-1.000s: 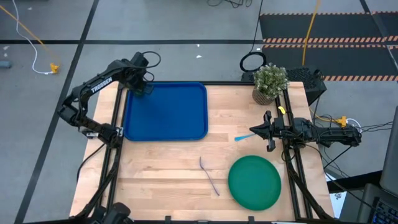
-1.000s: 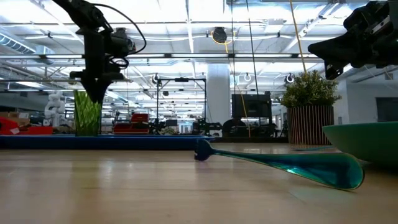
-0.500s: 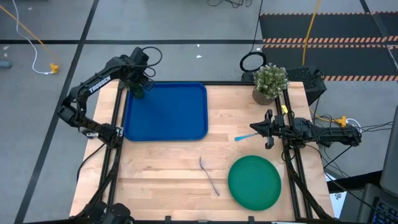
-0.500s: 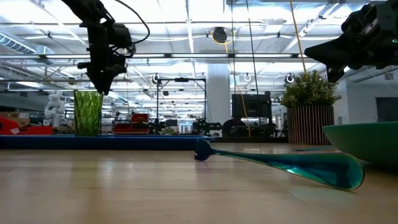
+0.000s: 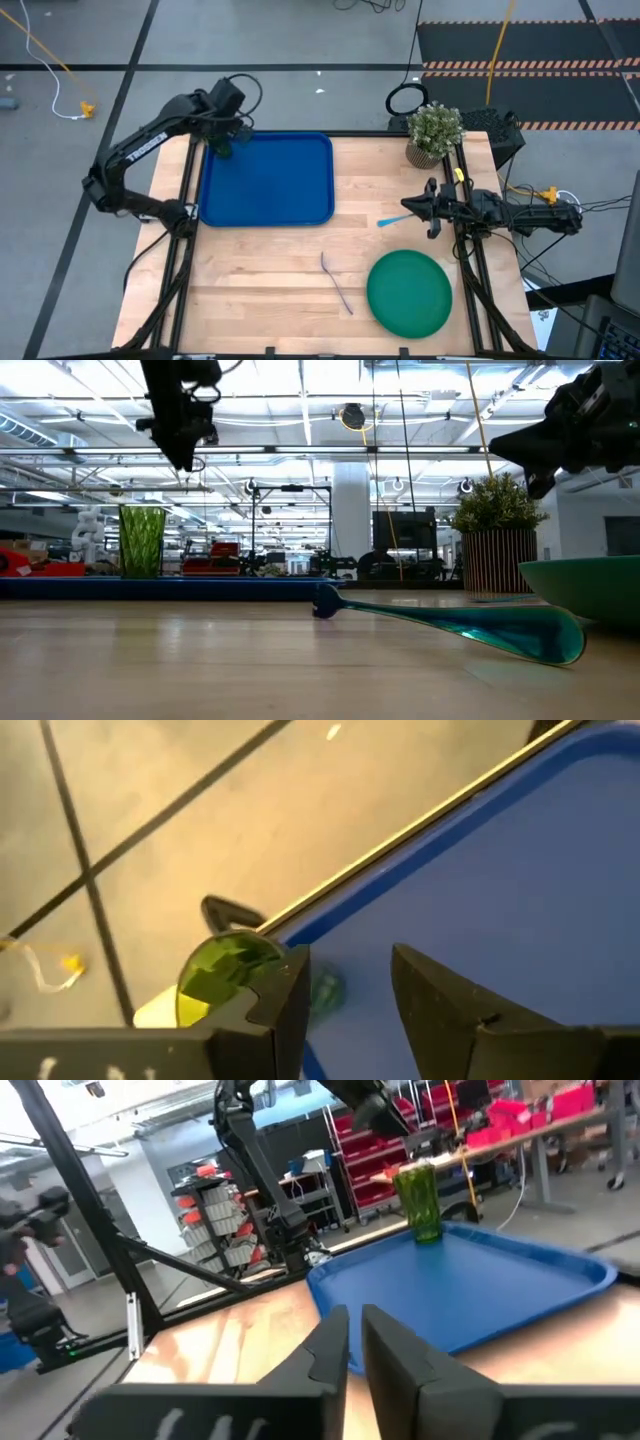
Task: Pick and place plate/cup/fork/spoon on tray
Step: Put the green plate on the blue serving tray to the bottom right of the green glass
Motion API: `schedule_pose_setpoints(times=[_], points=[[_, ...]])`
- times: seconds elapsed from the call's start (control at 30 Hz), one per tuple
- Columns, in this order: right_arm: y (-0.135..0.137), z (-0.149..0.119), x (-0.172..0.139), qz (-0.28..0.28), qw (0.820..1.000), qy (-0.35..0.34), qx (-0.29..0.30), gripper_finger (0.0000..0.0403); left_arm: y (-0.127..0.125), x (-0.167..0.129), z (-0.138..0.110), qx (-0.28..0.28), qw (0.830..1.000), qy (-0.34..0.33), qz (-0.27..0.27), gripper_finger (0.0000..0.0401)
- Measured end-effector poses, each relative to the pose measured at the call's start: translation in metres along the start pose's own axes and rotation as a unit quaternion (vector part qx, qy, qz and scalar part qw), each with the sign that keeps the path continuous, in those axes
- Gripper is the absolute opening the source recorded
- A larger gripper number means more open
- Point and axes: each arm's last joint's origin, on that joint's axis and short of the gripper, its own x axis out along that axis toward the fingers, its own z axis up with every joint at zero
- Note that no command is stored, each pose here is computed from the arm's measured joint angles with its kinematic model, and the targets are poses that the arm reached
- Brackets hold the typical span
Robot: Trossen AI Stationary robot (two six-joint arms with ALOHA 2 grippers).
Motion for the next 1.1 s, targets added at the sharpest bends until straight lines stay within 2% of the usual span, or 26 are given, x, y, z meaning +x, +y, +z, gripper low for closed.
schedule_pose_setpoints(times=[0.23, 0.33, 0.53, 0.67, 0.83, 1.1], points=[[0.003, -0.011, 0.005, 0.004, 0.997, 0.063, 0.045, 0.0082, -0.036, -0.051, -0.02, -0.003, 0.995, -0.063, -0.072, 0.0145], [0.006, -0.017, 0.008, 0.009, 0.994, 0.092, 0.06, 0.0097, -0.057, -0.069, -0.03, 0.014, 0.992, -0.095, -0.086, 0.0145], [0.018, -0.025, 0.012, 0.023, 0.99, 0.119, 0.076, 0.0102, -0.098, -0.094, -0.051, 0.063, 0.983, -0.135, -0.11, 0.0145], [0.027, -0.036, 0.011, 0.032, 0.984, 0.169, 0.054, 0.0103, -0.122, -0.106, -0.066, 0.078, 0.978, -0.151, -0.124, 0.0145], [0.058, -0.018, 0.018, 0.08, 0.978, 0.186, 0.046, 0.0103, -0.156, -0.114, -0.085, 0.095, 0.973, -0.162, -0.137, 0.0145], [0.115, -0.001, 0.025, 0.098, 0.949, 0.298, 0.025, 0.0103, -0.216, -0.119, -0.108, 0.126, 0.957, -0.188, -0.184, 0.0145]])
